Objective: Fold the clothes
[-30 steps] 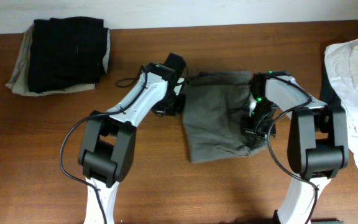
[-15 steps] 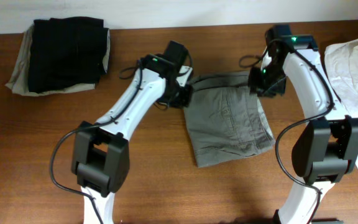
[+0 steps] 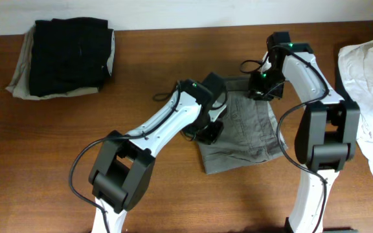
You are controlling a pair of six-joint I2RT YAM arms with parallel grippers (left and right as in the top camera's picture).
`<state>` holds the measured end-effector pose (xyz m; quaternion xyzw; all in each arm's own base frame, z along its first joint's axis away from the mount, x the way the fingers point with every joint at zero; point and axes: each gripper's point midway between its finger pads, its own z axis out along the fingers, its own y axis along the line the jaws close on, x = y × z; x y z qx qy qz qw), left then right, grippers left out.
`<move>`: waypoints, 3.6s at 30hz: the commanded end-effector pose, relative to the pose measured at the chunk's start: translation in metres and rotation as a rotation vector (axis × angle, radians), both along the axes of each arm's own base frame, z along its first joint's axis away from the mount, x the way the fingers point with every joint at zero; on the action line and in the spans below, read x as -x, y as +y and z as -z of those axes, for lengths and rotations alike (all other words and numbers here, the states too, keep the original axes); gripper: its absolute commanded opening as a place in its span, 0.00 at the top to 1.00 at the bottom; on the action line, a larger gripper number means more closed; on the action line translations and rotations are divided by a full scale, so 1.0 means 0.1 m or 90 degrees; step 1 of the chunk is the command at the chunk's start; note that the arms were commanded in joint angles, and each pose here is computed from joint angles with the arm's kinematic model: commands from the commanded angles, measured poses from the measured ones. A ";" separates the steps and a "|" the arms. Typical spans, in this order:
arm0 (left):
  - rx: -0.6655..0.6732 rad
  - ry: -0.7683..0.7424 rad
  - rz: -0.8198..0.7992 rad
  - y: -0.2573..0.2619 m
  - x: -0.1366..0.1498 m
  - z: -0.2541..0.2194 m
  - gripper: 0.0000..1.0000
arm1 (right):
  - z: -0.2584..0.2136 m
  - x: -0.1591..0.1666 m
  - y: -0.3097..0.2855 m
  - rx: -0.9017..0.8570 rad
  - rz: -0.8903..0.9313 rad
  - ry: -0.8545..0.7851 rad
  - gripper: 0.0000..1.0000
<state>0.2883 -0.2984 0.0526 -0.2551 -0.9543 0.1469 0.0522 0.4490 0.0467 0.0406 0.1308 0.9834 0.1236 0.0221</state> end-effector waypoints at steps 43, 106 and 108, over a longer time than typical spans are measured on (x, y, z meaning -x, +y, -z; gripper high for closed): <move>0.030 -0.025 0.022 0.04 0.01 0.17 1.00 | -1.01 1.55 -0.14 0.053 0.000 0.184 0.96; 0.207 0.050 -0.153 -0.06 -0.47 0.72 0.01 | -0.67 1.26 -0.24 -0.037 0.048 0.030 0.01; 0.209 0.028 -0.150 -0.12 -0.53 0.80 0.26 | -0.67 1.26 -0.24 -0.037 0.048 0.031 0.01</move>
